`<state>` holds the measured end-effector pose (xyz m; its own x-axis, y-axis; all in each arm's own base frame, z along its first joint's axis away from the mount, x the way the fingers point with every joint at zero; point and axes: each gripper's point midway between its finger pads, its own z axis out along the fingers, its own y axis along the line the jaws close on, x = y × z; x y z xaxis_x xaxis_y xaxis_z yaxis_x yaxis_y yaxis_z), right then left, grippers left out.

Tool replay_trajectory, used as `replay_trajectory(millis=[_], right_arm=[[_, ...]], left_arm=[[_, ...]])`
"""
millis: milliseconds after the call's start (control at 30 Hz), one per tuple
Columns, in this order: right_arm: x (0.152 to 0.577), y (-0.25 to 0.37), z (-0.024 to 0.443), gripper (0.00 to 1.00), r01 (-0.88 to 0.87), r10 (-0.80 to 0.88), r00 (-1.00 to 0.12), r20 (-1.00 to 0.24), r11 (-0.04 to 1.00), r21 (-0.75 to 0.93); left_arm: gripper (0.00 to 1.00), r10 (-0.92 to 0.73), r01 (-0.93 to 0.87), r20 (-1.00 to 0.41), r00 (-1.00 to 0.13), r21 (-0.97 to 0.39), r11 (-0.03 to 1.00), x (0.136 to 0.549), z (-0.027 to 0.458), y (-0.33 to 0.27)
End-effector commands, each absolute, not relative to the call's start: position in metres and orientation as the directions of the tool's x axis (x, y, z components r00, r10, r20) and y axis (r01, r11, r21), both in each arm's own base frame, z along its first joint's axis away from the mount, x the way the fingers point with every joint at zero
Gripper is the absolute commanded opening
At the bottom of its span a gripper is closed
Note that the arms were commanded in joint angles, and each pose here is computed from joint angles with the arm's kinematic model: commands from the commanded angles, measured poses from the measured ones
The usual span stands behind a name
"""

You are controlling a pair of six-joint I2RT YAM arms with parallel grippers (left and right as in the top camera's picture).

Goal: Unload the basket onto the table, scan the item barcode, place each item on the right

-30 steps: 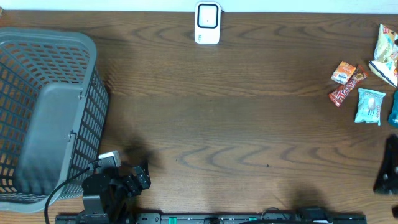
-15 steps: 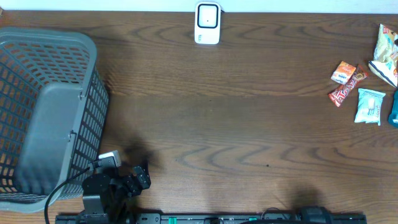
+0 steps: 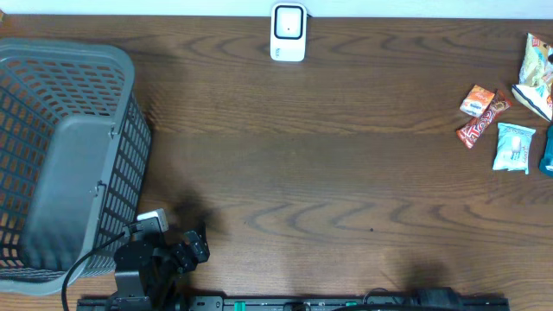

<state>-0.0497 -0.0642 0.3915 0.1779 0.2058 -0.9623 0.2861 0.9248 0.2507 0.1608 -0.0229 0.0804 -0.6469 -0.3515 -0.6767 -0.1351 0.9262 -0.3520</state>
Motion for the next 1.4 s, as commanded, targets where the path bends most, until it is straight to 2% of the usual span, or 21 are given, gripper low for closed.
replay_trajectory(millis=[0,133,300,567,733,1033,1200,1367], right_arm=[[-0.013,-0.064,0.385,0.99,0.304,0.220,0.142,-0.965,0.918,0.254],[0.053,-0.051,0.388,0.99,0.234,0.226,0.164,-0.960,0.937,0.260],[0.124,-0.046,0.364,0.99,0.215,0.228,0.182,-0.956,0.940,0.265],[0.190,-0.041,0.306,0.99,0.196,0.289,0.196,-0.937,0.925,0.327],[0.218,-0.039,0.259,0.99,0.185,0.356,0.191,-0.915,0.902,0.390],[0.240,-0.038,0.204,0.99,0.180,0.358,0.204,-0.911,0.901,0.394],[0.241,-0.038,0.188,0.99,0.206,0.343,0.135,-0.929,0.908,0.365],[0.241,-0.038,0.163,0.99,0.246,0.264,0.020,-0.964,0.934,0.260]], left_arm=[[0.98,-0.347,-0.143,-0.656,-0.670,-0.344,0.928,0.155,0.073,-0.023],[0.98,-0.347,-0.143,-0.656,-0.670,-0.344,0.928,0.155,0.073,-0.023],[0.98,-0.347,-0.143,-0.656,-0.670,-0.344,0.928,0.155,0.073,-0.023],[0.98,-0.347,-0.143,-0.656,-0.670,-0.344,0.928,0.155,0.073,-0.023],[0.98,-0.347,-0.143,-0.656,-0.670,-0.344,0.928,0.155,0.073,-0.023],[0.98,-0.347,-0.143,-0.656,-0.670,-0.344,0.928,0.155,0.073,-0.023],[0.98,-0.347,-0.143,-0.656,-0.670,-0.344,0.928,0.155,0.073,-0.023],[0.98,-0.347,-0.143,-0.656,-0.670,-0.344,0.928,0.155,0.073,-0.023]])
